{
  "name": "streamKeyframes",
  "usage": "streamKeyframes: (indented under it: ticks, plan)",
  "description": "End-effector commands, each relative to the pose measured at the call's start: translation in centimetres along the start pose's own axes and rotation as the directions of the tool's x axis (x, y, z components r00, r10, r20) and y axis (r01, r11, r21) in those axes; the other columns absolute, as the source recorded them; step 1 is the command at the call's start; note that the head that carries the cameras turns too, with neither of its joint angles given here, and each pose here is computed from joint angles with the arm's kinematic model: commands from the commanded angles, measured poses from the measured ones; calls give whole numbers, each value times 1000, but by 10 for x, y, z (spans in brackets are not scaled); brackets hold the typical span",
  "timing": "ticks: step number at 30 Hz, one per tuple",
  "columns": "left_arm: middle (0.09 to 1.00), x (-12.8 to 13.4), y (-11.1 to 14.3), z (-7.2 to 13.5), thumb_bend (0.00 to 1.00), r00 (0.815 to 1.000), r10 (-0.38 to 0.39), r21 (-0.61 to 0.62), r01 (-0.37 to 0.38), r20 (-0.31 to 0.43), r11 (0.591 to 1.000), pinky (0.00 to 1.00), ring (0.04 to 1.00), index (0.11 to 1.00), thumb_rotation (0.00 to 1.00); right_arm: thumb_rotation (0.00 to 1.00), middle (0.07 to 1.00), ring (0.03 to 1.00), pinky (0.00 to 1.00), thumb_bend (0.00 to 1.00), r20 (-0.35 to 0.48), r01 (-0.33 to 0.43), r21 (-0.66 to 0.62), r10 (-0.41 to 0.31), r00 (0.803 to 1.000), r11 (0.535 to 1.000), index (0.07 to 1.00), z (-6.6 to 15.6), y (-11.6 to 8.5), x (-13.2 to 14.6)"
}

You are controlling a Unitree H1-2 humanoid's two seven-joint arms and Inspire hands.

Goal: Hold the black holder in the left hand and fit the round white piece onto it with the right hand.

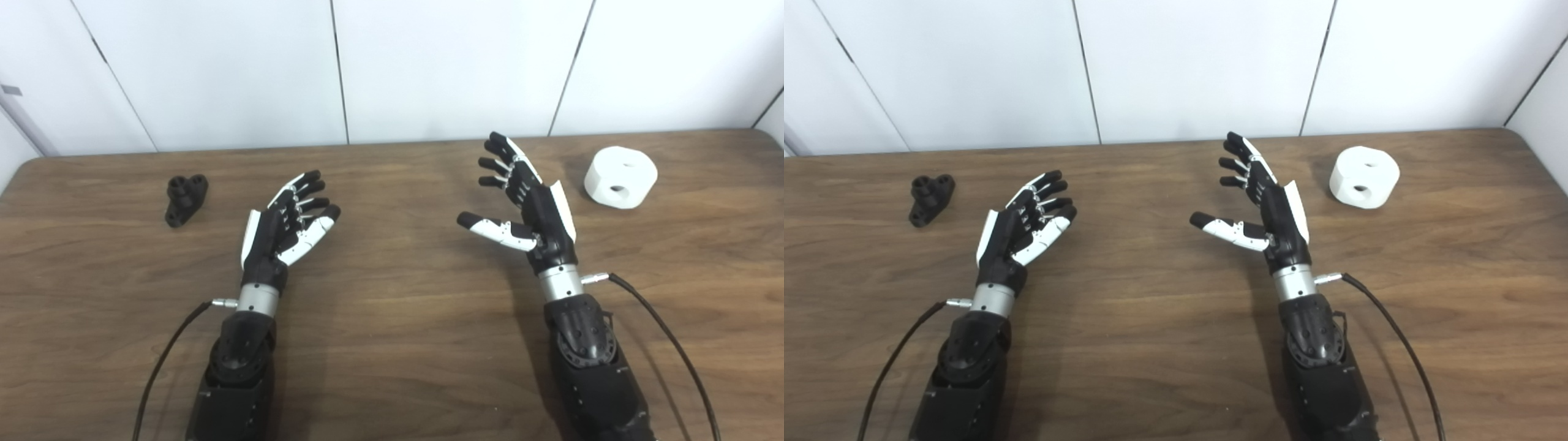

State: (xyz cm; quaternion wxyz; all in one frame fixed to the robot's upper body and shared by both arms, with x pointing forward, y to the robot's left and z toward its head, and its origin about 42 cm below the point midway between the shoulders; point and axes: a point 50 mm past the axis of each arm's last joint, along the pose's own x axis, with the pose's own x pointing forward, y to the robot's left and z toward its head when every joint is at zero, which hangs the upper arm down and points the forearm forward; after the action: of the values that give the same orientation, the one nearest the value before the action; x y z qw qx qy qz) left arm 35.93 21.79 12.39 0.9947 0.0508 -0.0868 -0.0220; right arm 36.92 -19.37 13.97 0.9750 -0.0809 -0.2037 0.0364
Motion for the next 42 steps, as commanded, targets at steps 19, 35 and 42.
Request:
streamKeyframes:
  ticks: [19,35,42]
  plan:
    - [805,7,-27,8,694,993,5,-38,0,118,999,574,735,833,306,295,895,834,701,665,-34,7,35,-6,999,999,894,-19,-14,-26]
    - [777,3,-51,-3,649,996,10,-42,-6,90,999,636,714,808,187,229,882,833,728,625,-41,9,29,-8,999,1000,894,-24,-25,-31]
    - [752,7,-42,3,643,993,24,-40,-20,119,999,594,684,784,107,219,892,843,737,617,-41,3,47,-1,999,999,900,-23,-29,-30]
